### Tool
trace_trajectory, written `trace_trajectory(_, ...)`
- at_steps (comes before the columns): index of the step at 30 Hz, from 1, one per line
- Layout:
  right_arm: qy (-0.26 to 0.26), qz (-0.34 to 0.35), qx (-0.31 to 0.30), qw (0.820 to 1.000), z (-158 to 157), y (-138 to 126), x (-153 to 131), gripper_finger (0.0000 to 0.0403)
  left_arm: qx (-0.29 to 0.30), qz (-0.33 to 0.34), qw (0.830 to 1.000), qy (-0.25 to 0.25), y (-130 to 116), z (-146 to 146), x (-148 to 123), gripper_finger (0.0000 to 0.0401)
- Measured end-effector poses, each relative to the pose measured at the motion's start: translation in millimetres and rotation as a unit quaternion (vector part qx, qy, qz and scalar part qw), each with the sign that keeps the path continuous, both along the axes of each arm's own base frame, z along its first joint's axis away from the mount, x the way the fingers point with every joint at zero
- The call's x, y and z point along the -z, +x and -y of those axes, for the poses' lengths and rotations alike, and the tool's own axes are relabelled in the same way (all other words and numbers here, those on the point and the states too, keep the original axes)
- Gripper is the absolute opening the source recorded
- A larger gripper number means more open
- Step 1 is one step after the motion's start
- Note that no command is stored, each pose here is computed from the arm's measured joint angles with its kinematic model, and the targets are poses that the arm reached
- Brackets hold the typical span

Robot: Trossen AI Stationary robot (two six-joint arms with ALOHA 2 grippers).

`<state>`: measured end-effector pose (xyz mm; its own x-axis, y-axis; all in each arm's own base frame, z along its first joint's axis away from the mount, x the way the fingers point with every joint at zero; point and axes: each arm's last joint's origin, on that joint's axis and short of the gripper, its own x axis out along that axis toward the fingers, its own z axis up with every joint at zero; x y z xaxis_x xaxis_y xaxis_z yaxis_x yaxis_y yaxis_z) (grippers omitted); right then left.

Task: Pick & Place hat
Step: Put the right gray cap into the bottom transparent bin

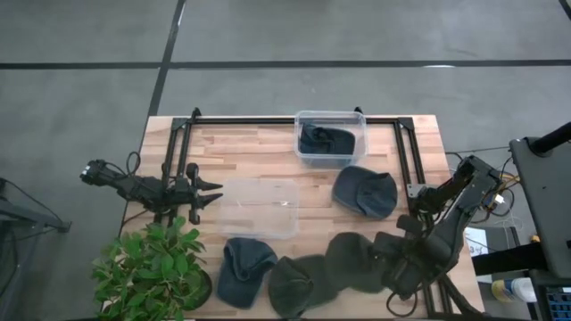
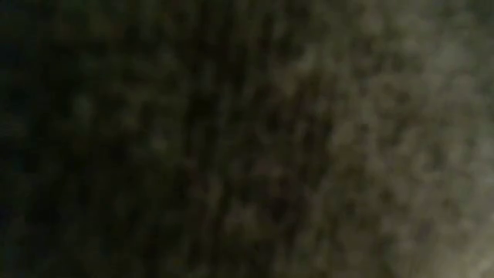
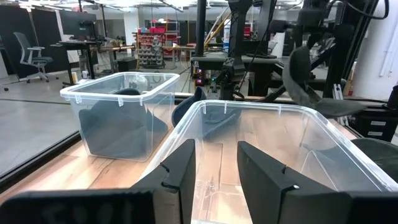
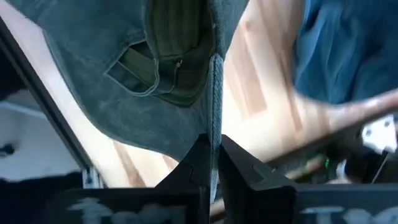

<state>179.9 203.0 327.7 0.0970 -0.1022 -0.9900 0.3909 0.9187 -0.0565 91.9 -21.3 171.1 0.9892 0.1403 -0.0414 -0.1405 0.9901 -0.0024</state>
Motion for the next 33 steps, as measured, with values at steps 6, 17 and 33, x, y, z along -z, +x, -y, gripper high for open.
trace_trajectory(6, -0.018, 0.051, -0.020, 0.998, 1.8, 4.6, -12.6, 0.0009, 0.000, 0.000, 1.000, 0.000, 0.0, 0.0, 0.0, 0.0112)
trace_trajectory(17, -0.078, 0.162, -0.028, 0.983, 6.7, 11.7, -33.8, 0.0010, -0.001, 0.030, 0.999, -0.012, 0.6, 0.2, -3.8, 0.0112)
trace_trajectory(33, -0.310, 0.375, 0.020, 0.874, 38.9, 41.2, -67.2, 0.0011, -0.015, 0.180, 0.975, -0.132, -4.3, -2.9, -32.8, 0.0112)
